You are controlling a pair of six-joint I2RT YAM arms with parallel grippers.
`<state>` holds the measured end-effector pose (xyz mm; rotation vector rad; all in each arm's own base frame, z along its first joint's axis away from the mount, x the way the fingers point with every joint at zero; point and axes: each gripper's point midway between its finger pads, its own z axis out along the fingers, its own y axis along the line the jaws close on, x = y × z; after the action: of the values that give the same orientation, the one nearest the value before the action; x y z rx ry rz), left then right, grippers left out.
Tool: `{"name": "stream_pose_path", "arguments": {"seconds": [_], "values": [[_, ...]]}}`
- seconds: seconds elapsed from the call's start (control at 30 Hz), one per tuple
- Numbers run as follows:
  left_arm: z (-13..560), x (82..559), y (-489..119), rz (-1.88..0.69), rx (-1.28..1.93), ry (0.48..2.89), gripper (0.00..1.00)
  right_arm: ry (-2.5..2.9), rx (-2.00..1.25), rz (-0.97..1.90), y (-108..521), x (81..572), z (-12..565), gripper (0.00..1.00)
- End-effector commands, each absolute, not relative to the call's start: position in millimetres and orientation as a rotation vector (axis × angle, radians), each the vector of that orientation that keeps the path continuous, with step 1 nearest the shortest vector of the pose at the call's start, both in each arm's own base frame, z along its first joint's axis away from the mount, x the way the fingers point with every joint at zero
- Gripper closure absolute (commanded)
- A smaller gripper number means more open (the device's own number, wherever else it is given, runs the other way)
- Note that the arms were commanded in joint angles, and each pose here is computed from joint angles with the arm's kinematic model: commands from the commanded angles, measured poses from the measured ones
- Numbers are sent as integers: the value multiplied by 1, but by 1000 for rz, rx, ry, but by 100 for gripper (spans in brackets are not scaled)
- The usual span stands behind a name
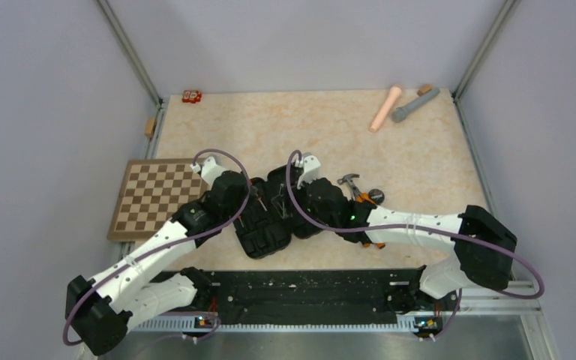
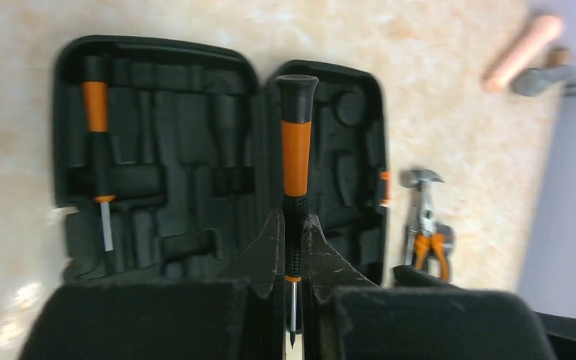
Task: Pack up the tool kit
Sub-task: Place the screwdriver in the toolbox.
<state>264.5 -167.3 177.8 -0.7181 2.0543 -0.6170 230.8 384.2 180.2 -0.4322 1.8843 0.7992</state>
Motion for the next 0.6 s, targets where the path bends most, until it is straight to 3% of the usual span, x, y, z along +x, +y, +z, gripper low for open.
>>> {"name": "stream_pose_path", "arguments": {"seconds": [0.0, 0.33, 0.57], "values": [[158, 256, -133, -332, -764, 2146, 100, 1983, -410, 725, 357, 247, 177, 41], [127, 261, -115, -66, -749, 2265, 100, 2229, -304, 429, 269, 303, 125, 39], [107, 266, -107, -47, -775, 2333, 100, 2292, -317, 424, 255, 324, 105, 47]]}}
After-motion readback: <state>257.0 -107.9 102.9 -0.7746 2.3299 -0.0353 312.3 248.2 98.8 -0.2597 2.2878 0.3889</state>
